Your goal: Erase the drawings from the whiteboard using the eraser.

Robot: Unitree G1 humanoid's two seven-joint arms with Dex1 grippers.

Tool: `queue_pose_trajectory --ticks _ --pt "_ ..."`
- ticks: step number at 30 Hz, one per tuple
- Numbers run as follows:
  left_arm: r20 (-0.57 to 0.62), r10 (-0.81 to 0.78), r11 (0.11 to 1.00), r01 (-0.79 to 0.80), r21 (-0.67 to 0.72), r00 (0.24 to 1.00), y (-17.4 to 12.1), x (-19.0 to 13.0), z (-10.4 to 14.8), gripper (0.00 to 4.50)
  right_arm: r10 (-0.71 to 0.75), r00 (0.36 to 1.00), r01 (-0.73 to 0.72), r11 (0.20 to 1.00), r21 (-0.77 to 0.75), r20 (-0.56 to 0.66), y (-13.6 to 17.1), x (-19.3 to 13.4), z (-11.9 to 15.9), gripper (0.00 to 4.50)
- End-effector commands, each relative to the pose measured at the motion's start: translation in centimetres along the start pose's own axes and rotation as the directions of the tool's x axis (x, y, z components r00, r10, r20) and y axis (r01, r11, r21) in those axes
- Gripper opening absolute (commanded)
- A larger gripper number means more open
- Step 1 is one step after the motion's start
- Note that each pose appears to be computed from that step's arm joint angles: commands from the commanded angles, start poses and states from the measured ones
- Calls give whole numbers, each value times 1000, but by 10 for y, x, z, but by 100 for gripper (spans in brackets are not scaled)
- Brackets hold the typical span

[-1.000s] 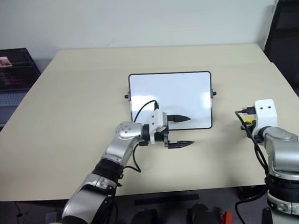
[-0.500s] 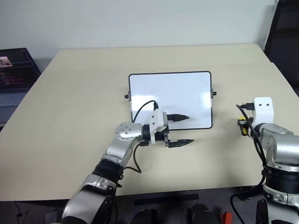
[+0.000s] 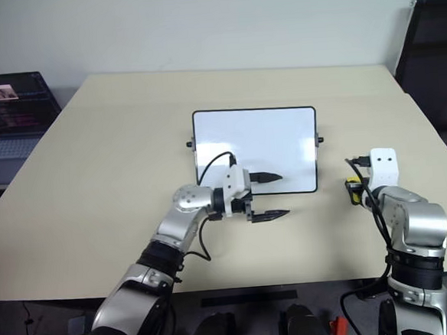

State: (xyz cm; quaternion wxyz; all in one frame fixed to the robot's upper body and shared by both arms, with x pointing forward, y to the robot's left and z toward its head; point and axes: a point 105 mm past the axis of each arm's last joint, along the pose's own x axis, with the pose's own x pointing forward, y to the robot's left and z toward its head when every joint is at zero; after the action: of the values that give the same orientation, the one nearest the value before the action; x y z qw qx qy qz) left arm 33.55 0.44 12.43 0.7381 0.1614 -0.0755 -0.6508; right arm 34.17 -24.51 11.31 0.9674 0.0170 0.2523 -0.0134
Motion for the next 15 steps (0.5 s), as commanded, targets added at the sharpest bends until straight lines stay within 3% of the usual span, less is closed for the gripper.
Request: queue_pose_trajectory --ticks 1,15 --pt "41 15 999 -17 47 999 5 0 16 450 -5 999 5 1000 5 32 -3 -3 8 122" --pt "38 13 999 -15 50 999 6 1 17 450 -8 999 7 1000 28 34 -4 -3 9 122"
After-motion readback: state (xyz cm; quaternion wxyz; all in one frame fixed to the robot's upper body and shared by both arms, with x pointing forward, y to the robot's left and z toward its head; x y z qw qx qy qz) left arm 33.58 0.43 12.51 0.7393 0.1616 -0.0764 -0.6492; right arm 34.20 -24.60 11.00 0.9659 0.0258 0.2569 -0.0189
